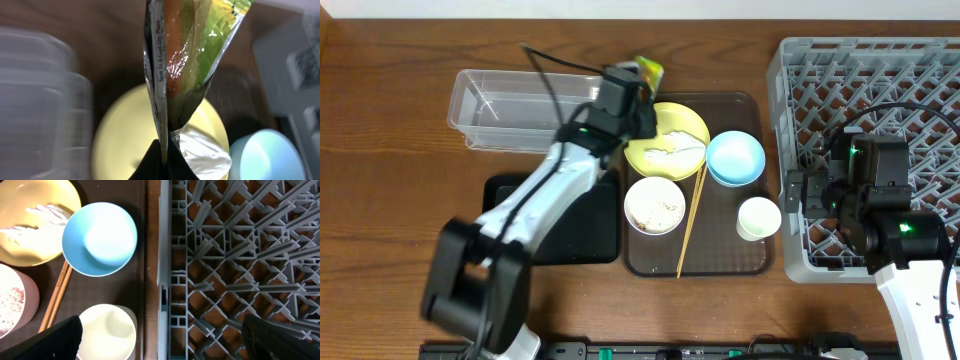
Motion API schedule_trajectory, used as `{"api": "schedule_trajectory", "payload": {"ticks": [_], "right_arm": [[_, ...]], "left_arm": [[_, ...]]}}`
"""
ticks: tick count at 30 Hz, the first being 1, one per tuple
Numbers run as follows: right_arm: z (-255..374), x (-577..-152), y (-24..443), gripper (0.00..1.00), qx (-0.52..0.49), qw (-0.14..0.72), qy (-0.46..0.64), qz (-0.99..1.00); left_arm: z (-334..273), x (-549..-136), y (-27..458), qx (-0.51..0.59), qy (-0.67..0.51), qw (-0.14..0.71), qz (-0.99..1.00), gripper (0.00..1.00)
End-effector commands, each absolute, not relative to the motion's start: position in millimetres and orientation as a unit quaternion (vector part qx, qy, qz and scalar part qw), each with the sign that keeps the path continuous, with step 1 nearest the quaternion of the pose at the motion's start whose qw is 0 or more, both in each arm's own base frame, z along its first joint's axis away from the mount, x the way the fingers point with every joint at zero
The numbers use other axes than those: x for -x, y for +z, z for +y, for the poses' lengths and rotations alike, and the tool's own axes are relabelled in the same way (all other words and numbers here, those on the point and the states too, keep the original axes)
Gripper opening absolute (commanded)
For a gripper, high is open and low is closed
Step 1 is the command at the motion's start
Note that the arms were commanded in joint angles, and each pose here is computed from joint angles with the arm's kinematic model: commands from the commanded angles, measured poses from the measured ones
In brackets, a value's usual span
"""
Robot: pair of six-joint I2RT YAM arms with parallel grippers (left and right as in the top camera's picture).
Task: Sort waste into correct bins and load items into the dishwasher rack
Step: 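Carry the wrapper left and drop it into the clear bin, then grasp the white tissue on the yellow plate with the left gripper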
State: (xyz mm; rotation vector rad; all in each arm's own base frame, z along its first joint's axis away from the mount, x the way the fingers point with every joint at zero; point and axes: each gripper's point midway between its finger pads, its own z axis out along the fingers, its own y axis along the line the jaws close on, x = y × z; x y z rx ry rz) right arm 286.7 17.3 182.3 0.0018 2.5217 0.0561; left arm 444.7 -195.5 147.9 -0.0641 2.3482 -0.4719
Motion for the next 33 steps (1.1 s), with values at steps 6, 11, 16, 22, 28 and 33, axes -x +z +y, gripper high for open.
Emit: {"api": "schedule_trajectory", "payload": {"ticks": [6,11,16,22,28,33], "right_arm": [[21,-288,191,0.99,0.008,0.313,0.024,0.949],[21,-288,190,0.99,0.008,0.312,0.024,0.95],[21,-288,190,0.99,0.008,0.312,0.024,0.95],[21,-287,190,0.99,0.008,0.312,0.024,0.95],[21,-288,190,0.99,0.008,0.312,0.024,0.95],[21,-288,190,0.99,0.008,0.312,0.024,0.95]], "left_arm": [[-88,-476,171,0.136,-0.101,0.414,0.894,0.09],[-56,-482,156,0.166,-0.082,0.403,0.896,0.3],[-61,-481,159,0.16,-0.097,0.403,0.896,0.53],[-102,-473,166,0.115,-0.135,0.398,0.9,0.55],[-190,-445,153,-0.077,-0.162,0.374,0.91,0.62],[-242,-420,117,-0.243,-0.13,0.349,0.896,0.69]]}}
